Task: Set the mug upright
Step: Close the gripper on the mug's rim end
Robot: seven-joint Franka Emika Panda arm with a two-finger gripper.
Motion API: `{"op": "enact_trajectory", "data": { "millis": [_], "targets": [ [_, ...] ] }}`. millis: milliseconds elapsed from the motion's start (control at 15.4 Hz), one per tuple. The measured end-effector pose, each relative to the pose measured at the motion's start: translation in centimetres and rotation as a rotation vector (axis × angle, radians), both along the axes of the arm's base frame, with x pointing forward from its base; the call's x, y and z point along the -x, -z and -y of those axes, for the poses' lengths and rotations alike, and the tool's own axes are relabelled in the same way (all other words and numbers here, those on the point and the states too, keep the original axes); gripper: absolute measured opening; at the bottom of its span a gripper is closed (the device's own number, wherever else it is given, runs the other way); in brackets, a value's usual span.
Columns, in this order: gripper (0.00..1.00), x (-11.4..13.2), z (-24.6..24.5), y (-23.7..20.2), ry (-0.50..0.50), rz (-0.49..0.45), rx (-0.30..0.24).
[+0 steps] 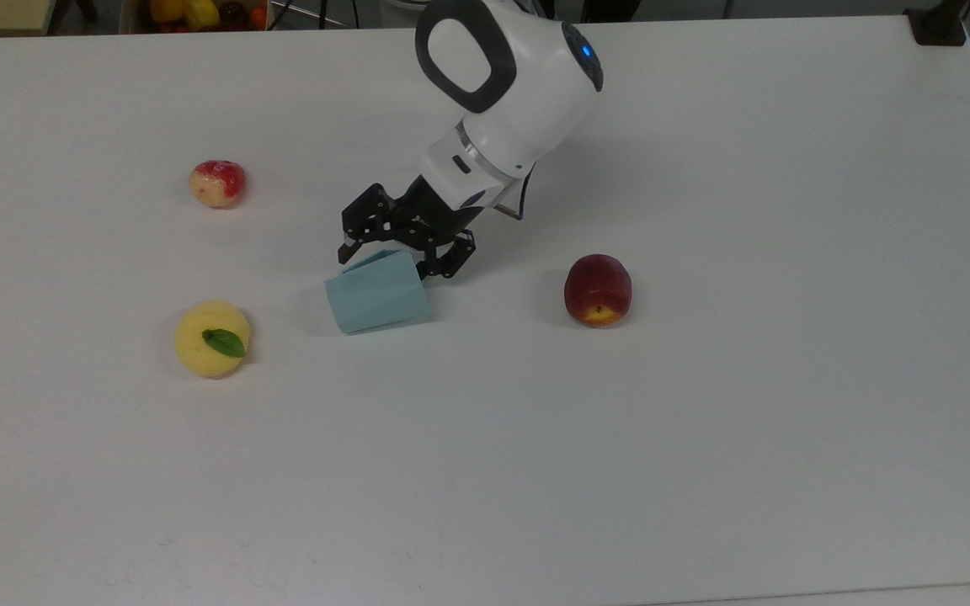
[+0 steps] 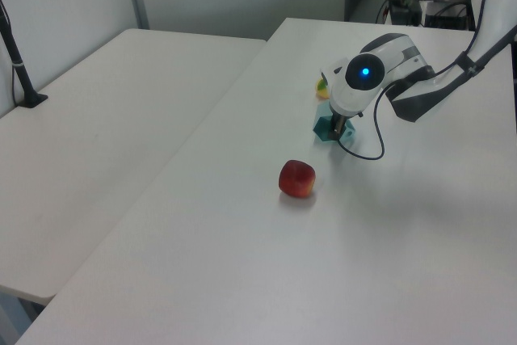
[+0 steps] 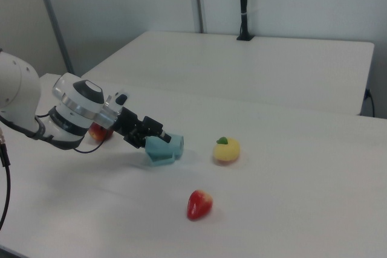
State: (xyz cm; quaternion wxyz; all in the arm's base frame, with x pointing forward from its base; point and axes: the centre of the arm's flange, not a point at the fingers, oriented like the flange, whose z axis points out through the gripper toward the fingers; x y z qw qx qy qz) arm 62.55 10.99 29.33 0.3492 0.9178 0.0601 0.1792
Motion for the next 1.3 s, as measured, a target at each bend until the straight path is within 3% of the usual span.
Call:
{"op": "enact_trajectory", "data": {
  "millis": [195, 454, 648, 1037, 1297],
  "targets": [
    [0.96, -0.4, 1.4, 0.4, 0.01, -0.002, 0.013],
    [0.52, -0.6, 1.8, 0.6, 0.017, -0.003, 0.013],
    [0.3, -0.9, 1.6, 0.0, 0.01, 0.016, 0.001],
    [0.21, -1.5, 1.4, -1.3, 0.032, 0.045, -0.035],
    [0.15, -2.0, 1.2, -3.4, 0.111, 0.069, -0.135]
  ]
}}
